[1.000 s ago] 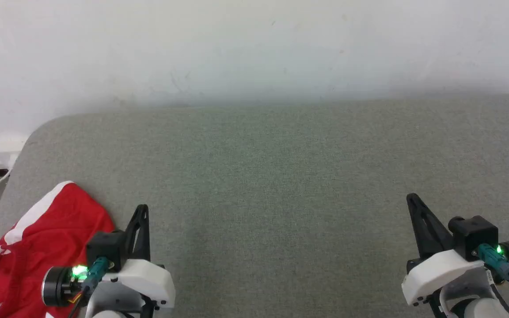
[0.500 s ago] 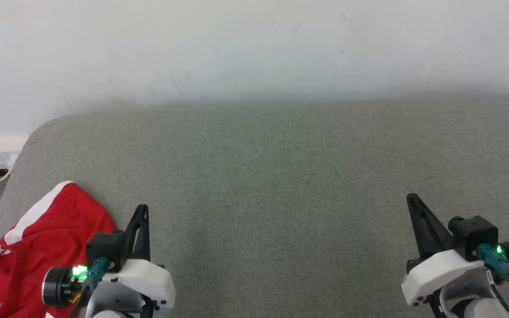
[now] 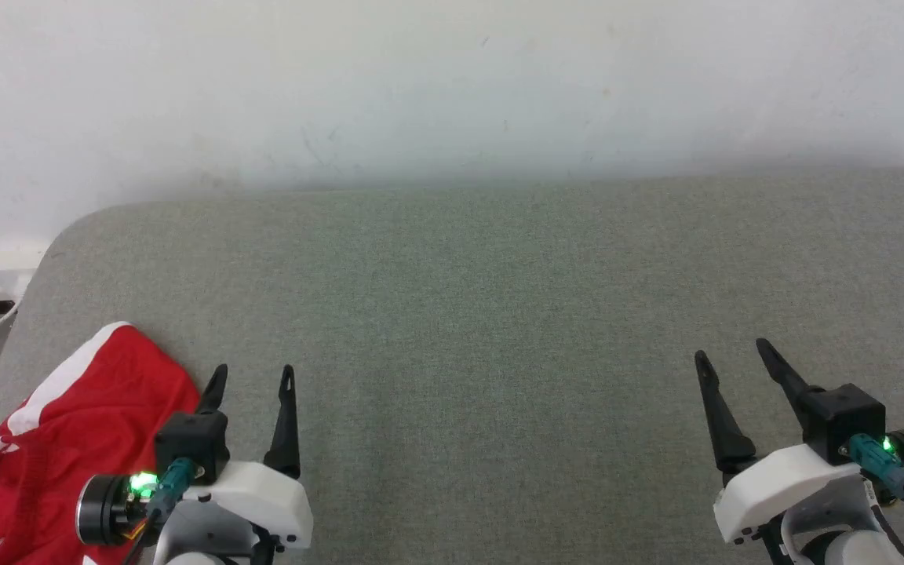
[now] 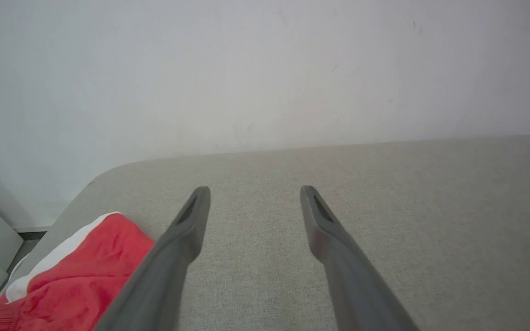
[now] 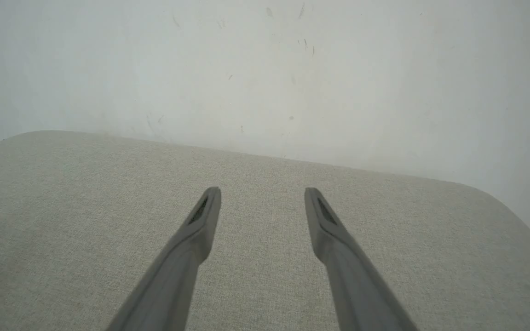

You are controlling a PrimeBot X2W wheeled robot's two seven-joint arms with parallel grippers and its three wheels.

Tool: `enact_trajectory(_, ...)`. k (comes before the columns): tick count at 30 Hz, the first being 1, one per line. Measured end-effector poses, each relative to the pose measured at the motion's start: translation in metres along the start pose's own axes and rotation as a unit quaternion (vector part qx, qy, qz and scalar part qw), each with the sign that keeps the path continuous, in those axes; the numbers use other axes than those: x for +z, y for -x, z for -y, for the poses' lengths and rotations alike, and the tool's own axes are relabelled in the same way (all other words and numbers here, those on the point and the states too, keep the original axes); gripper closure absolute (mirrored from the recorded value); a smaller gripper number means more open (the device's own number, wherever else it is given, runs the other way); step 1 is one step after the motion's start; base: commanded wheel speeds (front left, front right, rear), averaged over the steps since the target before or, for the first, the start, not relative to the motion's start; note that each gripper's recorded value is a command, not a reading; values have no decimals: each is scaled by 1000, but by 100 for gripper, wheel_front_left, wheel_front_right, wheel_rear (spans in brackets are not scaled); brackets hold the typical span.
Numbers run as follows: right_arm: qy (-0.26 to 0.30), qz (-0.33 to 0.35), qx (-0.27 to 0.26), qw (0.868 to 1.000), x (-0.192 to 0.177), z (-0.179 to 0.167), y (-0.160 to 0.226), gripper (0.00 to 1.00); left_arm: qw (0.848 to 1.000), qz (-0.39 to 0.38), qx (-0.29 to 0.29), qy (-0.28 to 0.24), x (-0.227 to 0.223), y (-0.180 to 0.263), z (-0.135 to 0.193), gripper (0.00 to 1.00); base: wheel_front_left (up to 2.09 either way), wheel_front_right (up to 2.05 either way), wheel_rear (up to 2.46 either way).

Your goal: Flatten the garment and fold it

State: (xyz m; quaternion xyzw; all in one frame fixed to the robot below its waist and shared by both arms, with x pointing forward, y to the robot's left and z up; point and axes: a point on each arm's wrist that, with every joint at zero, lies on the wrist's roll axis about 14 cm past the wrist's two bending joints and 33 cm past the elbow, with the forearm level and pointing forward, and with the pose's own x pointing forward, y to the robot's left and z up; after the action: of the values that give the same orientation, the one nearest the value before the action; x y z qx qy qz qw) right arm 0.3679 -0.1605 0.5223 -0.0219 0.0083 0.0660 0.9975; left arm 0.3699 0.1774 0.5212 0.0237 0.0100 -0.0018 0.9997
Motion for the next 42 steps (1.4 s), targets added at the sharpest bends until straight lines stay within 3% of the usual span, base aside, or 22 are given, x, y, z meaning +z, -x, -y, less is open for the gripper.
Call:
enact_trajectory(20,-27,20,8,999,5,-5,-3,0,999,15,9,32,3,5,-6,0,0,0,0)
enact_trajectory(42,-32,39,100,994,13,-65,-34,0,992,31,106,69,-1,41,-65,0,0,0,0)
